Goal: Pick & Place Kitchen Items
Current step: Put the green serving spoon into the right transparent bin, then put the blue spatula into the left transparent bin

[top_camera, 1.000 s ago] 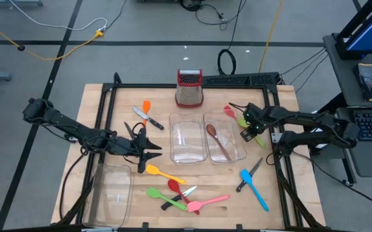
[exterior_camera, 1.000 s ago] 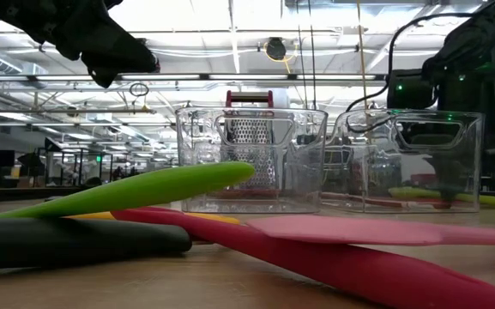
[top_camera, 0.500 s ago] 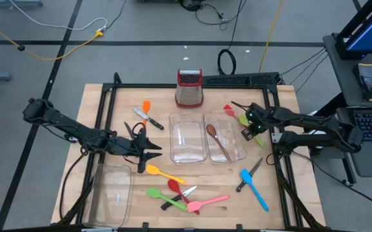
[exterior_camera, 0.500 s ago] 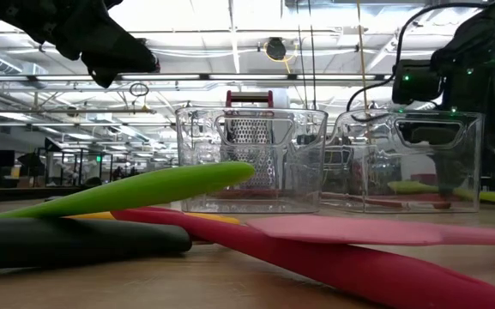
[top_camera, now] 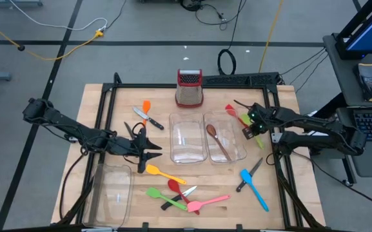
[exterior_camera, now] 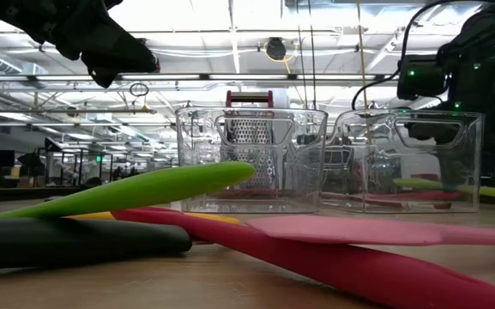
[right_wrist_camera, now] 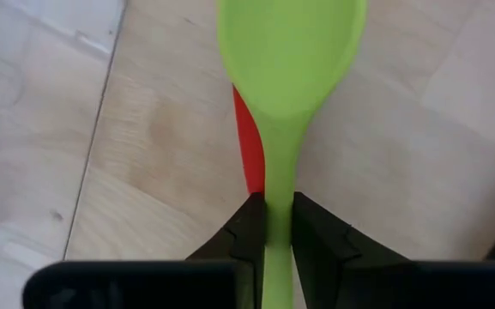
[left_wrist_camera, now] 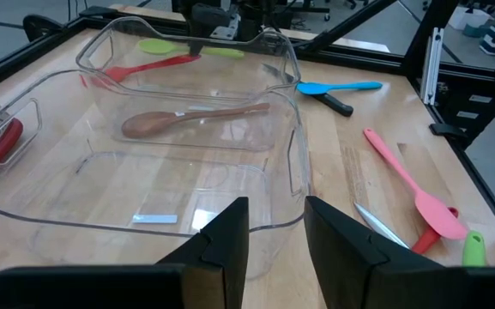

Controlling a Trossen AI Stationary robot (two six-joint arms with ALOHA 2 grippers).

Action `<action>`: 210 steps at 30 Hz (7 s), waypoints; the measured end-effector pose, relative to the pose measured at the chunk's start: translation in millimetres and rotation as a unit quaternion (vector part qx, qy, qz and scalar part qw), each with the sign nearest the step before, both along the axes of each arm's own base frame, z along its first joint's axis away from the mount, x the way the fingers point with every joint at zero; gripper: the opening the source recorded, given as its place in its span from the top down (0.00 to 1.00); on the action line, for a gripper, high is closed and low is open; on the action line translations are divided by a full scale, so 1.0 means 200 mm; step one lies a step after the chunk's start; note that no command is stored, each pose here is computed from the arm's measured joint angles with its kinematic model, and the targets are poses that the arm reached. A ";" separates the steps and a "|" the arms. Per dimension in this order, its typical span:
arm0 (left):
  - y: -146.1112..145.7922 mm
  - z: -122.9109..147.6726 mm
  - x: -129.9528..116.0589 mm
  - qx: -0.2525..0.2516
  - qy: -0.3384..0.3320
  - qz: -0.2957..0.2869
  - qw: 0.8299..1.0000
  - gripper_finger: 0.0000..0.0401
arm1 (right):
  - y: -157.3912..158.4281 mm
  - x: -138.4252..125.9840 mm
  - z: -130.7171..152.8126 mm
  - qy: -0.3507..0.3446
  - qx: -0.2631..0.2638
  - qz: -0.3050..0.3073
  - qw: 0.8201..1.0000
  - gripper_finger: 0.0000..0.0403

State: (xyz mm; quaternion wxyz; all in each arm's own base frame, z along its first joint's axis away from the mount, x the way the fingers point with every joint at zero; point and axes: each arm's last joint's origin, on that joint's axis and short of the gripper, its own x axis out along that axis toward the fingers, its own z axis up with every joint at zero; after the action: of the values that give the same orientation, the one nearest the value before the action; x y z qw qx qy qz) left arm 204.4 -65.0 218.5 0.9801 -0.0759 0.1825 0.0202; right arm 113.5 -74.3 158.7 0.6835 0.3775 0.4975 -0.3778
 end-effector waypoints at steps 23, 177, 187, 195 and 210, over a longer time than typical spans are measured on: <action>0.00 0.00 0.00 0.008 0.000 -0.003 1.000 0.71 | 0.01 -0.04 0.14 -0.038 -0.075 -0.035 0.996 0.92; -0.02 -0.03 -0.01 0.014 0.031 -0.037 0.999 0.71 | 0.26 0.56 0.02 -0.158 0.092 0.005 0.983 0.88; -0.02 -0.03 -0.02 0.016 0.033 -0.039 0.999 0.71 | 0.26 0.56 0.02 -0.158 0.096 0.015 0.983 0.86; -0.02 -0.04 -0.02 0.018 0.040 -0.039 0.998 0.71 | 0.26 0.56 0.02 -0.167 0.085 0.016 0.982 0.73; -0.02 -0.04 -0.02 0.000 0.042 -0.031 0.999 0.71 | 0.32 0.51 0.29 -0.325 0.025 0.070 0.943 0.78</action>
State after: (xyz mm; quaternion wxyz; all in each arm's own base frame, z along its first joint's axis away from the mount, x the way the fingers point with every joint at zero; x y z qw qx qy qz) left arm 200.5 -69.0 211.1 0.9716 -0.0695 0.2260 -0.0071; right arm 216.2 -10.6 215.7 0.8231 0.4608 0.2833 -0.1732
